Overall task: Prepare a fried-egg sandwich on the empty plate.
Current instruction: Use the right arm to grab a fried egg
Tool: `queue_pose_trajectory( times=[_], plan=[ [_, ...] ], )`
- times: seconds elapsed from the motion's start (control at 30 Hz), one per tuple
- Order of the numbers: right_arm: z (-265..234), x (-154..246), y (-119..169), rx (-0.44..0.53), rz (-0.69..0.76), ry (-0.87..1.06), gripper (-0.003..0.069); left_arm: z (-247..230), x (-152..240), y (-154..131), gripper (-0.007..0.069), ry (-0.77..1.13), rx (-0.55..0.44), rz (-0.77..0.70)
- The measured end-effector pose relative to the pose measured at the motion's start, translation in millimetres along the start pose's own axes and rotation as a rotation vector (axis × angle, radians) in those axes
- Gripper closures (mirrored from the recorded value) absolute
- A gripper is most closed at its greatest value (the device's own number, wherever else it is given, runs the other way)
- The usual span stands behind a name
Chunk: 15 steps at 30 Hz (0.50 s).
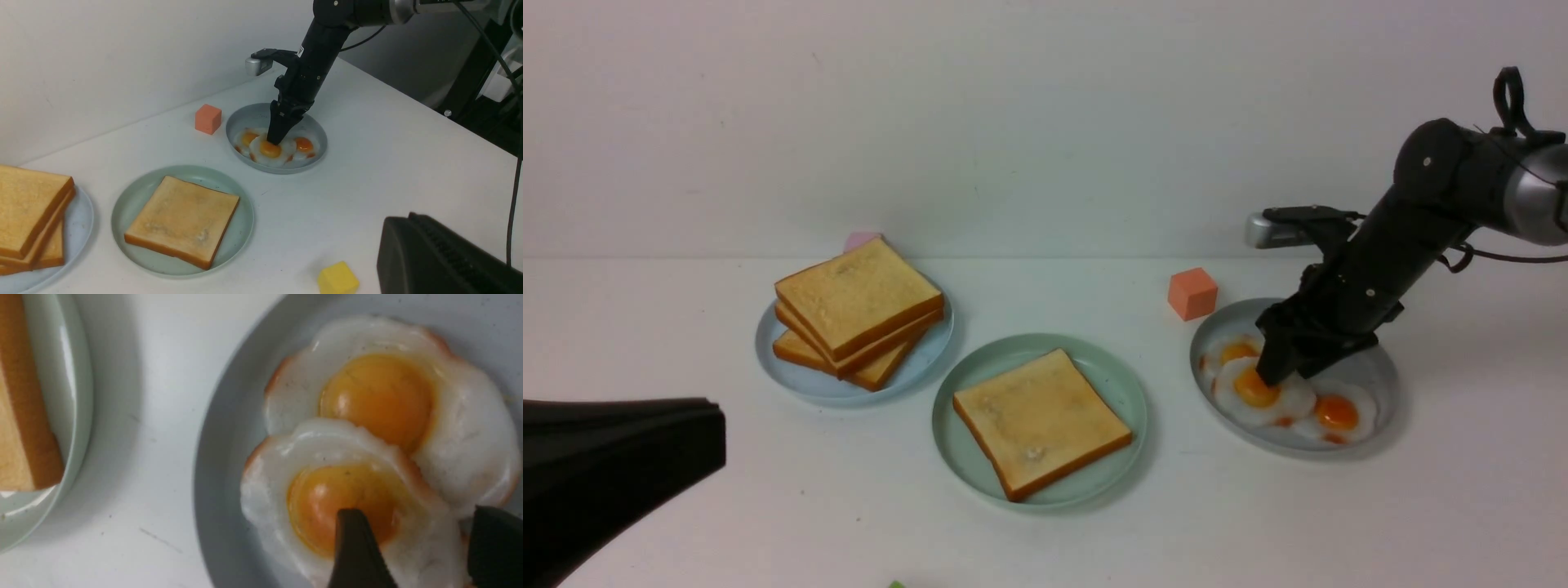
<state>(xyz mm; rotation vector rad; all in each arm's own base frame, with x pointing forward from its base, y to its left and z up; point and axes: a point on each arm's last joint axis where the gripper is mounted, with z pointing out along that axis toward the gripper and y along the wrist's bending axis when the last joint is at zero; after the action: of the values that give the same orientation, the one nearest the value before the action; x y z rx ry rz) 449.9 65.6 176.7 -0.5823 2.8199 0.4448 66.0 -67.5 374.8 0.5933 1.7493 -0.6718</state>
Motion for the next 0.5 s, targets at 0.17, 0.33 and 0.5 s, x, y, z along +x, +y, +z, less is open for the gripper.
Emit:
queue_pose_trajectory(
  times=[0.17, 0.33, 0.5],
  plan=[
    [-11, 1, 2, 0.019, 0.011, 0.013, 0.0281, 0, 0, 0, 0.0638, 0.000, 0.000, 0.000],
    [-12, 4, 1, 0.040, 0.029, 0.035, 0.0277, 0, 0, 0, 0.0638, 0.000, 0.000, 0.000],
    [-11, 4, 1, 0.036, 0.051, 0.035, 0.0277, 0, 0, 0, 0.0638, 0.000, 0.000, 0.000]
  ],
)
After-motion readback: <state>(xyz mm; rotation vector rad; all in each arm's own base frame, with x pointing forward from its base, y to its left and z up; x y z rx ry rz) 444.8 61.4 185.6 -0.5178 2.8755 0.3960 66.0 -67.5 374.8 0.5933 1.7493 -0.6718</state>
